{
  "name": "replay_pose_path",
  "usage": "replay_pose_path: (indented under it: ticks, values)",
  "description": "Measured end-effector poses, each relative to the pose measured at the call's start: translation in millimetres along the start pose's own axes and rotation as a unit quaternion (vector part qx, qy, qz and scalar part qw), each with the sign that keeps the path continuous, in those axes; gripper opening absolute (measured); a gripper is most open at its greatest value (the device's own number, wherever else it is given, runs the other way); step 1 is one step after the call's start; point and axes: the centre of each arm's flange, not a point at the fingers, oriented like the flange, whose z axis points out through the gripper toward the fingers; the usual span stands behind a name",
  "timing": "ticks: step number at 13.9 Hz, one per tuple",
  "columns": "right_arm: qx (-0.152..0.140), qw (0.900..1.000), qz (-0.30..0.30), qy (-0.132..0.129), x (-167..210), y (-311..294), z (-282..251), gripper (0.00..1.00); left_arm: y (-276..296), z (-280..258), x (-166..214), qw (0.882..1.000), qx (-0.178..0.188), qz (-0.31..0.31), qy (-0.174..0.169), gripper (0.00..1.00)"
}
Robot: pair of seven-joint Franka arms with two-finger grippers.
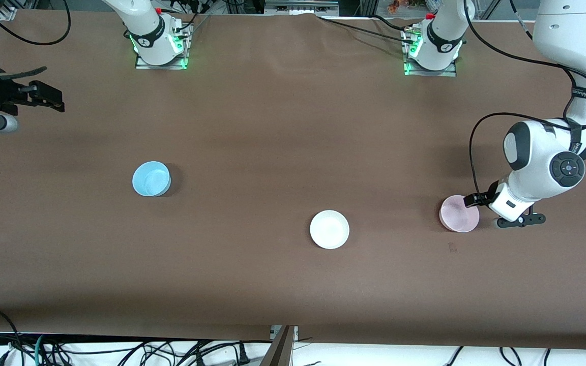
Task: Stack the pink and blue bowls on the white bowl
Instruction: 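Reach the left gripper to the pink bowl rim and grasp it, then reach the right gripper to the blue bowl rim and grasp it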
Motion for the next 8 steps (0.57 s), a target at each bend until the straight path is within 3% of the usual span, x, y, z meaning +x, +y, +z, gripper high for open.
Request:
replay_pose_path:
  ticks: [8]
  values:
    - [0.016,0.998,0.032,-0.056,50,41,77,1.00,-3,26,-4,1.000,0.001,0.003,0.010,0.76]
